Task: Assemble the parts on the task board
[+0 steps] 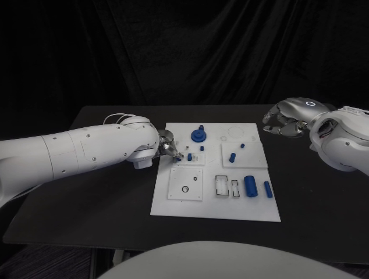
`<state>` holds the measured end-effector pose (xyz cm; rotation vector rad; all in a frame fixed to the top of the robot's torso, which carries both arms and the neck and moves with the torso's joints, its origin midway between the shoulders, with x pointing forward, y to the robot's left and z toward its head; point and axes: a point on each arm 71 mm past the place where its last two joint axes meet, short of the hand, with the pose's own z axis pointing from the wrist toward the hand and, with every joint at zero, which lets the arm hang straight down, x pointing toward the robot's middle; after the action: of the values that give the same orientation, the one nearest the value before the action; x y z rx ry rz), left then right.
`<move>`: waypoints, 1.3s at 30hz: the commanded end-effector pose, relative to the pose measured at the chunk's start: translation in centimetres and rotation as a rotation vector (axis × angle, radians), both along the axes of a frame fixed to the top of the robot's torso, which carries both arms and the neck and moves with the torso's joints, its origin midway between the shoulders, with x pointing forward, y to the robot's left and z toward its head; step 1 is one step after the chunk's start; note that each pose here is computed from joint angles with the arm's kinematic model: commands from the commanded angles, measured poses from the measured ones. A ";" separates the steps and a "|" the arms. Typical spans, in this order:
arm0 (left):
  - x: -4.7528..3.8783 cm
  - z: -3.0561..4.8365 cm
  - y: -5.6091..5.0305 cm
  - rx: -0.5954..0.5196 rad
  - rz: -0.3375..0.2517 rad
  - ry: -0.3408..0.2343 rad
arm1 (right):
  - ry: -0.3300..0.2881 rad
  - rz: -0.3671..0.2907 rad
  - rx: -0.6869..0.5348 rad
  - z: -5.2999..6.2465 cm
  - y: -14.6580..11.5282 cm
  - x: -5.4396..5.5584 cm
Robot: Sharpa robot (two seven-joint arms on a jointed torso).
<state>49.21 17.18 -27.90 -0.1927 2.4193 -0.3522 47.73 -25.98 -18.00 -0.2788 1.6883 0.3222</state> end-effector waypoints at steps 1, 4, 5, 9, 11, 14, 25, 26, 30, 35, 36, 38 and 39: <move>-0.47 -0.59 -0.2 0.011 -0.022 0.037 | 0.002 -0.019 -0.007 -0.1 -0.1 0.0; -0.48 -0.66 -0.1 0.014 -0.022 0.041 | 0.003 -0.019 -0.008 -0.1 -0.1 0.0; -0.48 -0.68 -0.1 0.015 -0.021 0.042 | 0.003 -0.020 -0.008 -0.1 -0.1 0.0; -0.49 -0.76 -0.1 0.019 -0.021 0.046 | 0.004 -0.021 -0.008 -0.1 -0.1 0.0; -0.48 -0.79 -0.1 0.020 -0.020 0.047 | 0.004 -0.021 -0.008 -0.1 -0.1 0.0; -0.47 -0.82 0.0 0.019 -0.018 0.045 | 0.004 -0.021 -0.009 -0.1 -0.1 0.0; -0.33 -0.91 0.1 0.015 -0.011 0.038 | 0.007 -0.022 -0.011 -0.2 -0.1 0.0; -0.32 -0.92 0.1 0.015 -0.010 0.038 | 0.007 -0.023 -0.011 -0.2 -0.1 0.0; -0.29 -0.95 0.1 0.013 -0.012 0.038 | 0.008 -0.023 -0.012 -0.2 -0.2 0.0; -0.27 -0.98 0.1 0.009 -0.014 0.037 | 0.008 -0.024 -0.012 -0.2 -0.1 0.0; -0.27 -0.98 0.0 0.008 -0.014 0.036 | 0.008 -0.024 -0.012 -0.2 -0.2 0.0; -0.24 -0.96 0.0 0.003 -0.015 0.032 | 0.008 -0.024 -0.012 -0.2 -0.2 0.0; -0.23 -0.94 0.0 -0.001 -0.015 0.029 | 0.008 -0.024 -0.012 -0.2 -0.2 0.0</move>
<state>49.52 17.18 -27.89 -0.1904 2.4206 -0.3640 47.74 -26.03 -18.05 -0.2753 1.6934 0.3150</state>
